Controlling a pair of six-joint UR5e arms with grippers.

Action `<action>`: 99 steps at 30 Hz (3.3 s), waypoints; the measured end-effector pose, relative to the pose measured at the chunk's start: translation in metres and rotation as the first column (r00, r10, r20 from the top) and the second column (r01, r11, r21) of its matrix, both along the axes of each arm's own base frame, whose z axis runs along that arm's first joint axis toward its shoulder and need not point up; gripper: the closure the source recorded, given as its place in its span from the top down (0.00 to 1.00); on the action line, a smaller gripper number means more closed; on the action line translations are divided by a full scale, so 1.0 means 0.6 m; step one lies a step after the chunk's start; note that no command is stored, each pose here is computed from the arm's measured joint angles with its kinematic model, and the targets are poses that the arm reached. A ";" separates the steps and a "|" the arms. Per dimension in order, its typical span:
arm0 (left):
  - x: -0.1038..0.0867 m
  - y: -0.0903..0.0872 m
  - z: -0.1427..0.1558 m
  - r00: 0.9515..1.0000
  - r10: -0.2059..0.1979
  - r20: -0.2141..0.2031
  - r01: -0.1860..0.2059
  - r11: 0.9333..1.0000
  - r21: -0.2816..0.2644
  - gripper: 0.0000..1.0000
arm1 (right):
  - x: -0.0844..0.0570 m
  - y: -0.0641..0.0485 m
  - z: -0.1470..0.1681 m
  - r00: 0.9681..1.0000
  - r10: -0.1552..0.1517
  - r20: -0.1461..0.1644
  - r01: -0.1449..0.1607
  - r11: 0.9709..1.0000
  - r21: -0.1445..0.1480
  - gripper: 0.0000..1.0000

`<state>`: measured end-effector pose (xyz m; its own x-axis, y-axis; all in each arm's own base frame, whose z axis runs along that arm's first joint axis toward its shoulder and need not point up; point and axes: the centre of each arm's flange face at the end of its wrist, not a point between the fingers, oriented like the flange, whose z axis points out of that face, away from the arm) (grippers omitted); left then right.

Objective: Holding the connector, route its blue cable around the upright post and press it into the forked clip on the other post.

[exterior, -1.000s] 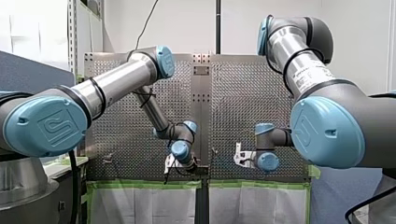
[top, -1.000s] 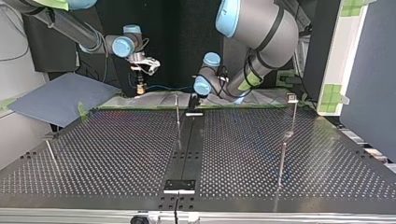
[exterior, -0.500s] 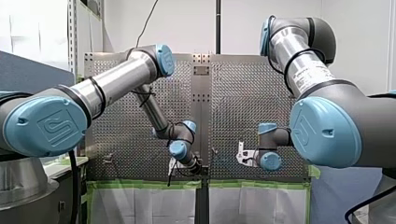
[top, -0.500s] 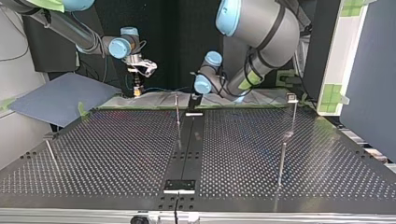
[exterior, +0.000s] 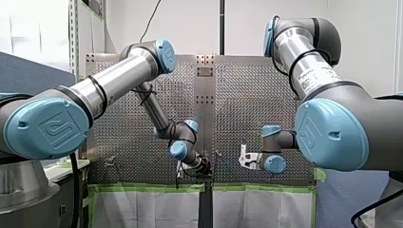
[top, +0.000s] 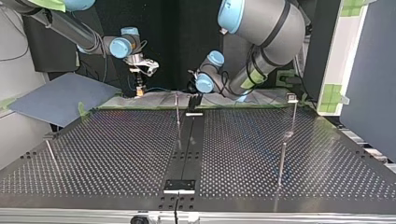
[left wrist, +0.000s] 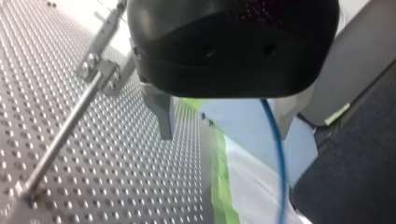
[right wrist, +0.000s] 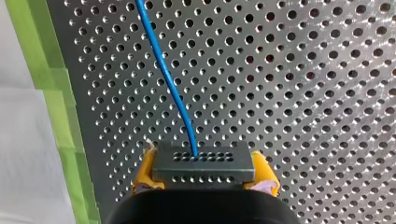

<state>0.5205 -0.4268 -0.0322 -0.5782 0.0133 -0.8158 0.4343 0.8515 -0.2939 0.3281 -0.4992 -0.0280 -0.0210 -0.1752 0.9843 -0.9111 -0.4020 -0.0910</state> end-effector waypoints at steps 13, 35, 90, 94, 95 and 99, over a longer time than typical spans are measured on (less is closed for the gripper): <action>0.013 -0.003 0.054 0.998 0.026 0.053 -0.025 1.000 -0.009 1.00 | 0.012 0.002 0.002 0.999 0.050 0.011 -0.050 0.999 0.002 0.00; -0.023 -0.004 0.027 0.972 0.167 0.163 -0.174 0.984 0.030 1.00 | 0.020 0.002 0.003 0.988 0.145 0.049 -0.147 0.989 0.025 0.00; -0.125 -0.100 0.052 0.796 0.425 0.431 -0.485 0.874 0.031 1.00 | 0.009 -0.014 0.006 0.982 0.183 0.052 -0.186 0.981 0.062 0.00; -0.123 -0.096 0.053 0.787 0.438 0.435 -0.500 0.865 0.033 1.00 | 0.009 -0.013 0.006 0.982 0.184 0.051 -0.187 0.980 0.065 0.00; -0.123 -0.096 0.053 0.786 0.439 0.435 -0.501 0.865 0.033 1.00 | 0.009 -0.013 0.006 0.982 0.184 0.051 -0.187 0.980 0.066 0.00; -0.123 -0.097 0.053 0.788 0.435 0.435 -0.495 0.868 0.029 1.00 | 0.009 -0.013 0.006 0.982 0.184 0.051 -0.187 0.980 0.066 0.00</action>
<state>0.4470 -0.4852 -0.0003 -0.1645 -0.0461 -0.9853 0.0278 0.9983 -0.0513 0.3332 -0.5070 -0.0246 -0.0253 -0.2491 0.9681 -0.8158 -0.5546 -0.1640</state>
